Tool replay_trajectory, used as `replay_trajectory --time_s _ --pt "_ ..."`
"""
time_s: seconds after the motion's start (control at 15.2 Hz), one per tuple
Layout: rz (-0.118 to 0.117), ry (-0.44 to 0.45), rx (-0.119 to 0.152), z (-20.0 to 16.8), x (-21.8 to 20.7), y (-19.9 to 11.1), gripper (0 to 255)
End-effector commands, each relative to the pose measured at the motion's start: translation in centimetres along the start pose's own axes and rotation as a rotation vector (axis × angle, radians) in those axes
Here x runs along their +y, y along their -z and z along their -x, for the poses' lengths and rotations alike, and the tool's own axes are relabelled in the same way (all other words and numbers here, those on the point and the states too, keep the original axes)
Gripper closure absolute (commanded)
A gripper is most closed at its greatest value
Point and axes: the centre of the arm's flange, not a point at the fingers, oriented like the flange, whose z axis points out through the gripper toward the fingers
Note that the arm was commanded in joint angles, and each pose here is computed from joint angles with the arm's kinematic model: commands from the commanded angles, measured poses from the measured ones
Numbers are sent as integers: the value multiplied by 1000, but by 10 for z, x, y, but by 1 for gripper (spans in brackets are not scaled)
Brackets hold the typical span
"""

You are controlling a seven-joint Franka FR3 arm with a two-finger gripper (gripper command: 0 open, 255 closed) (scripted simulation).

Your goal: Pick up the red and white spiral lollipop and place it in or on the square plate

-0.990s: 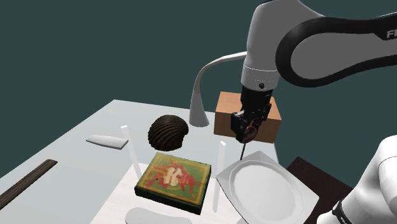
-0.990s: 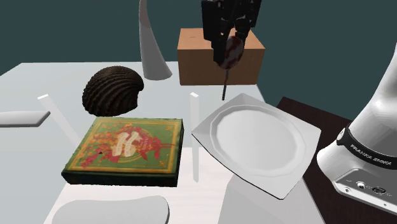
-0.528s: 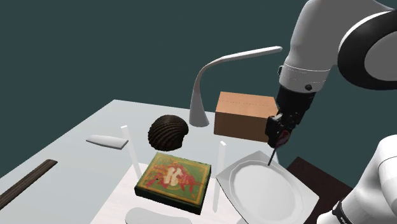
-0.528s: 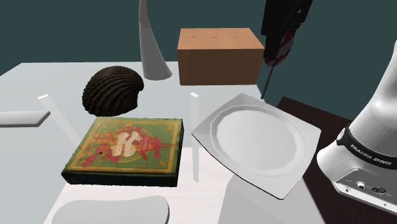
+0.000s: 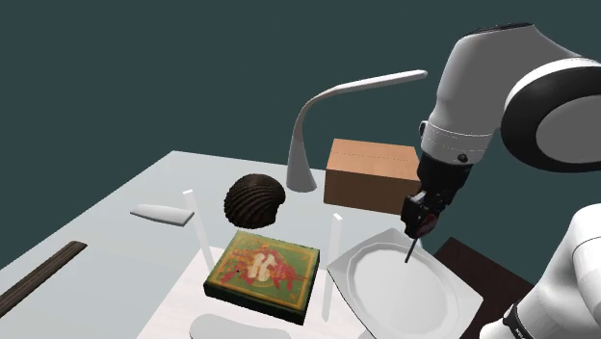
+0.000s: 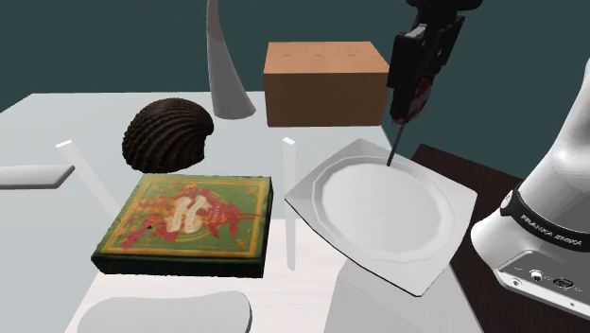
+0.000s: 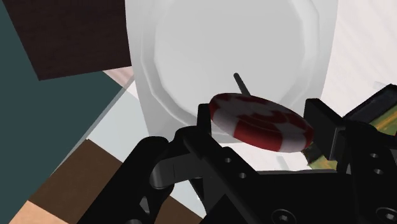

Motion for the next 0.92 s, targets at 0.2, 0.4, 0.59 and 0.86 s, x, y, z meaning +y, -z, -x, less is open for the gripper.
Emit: replay_trajectory --time_s 0.2,0.4,0.59,0.86 --pt "0 0 0 1 1 -27 255" --pt "0 0 0 0 1 -43 255" --pt "0 0 0 0 1 -59 255" --pt "0 0 0 0 1 -75 255"
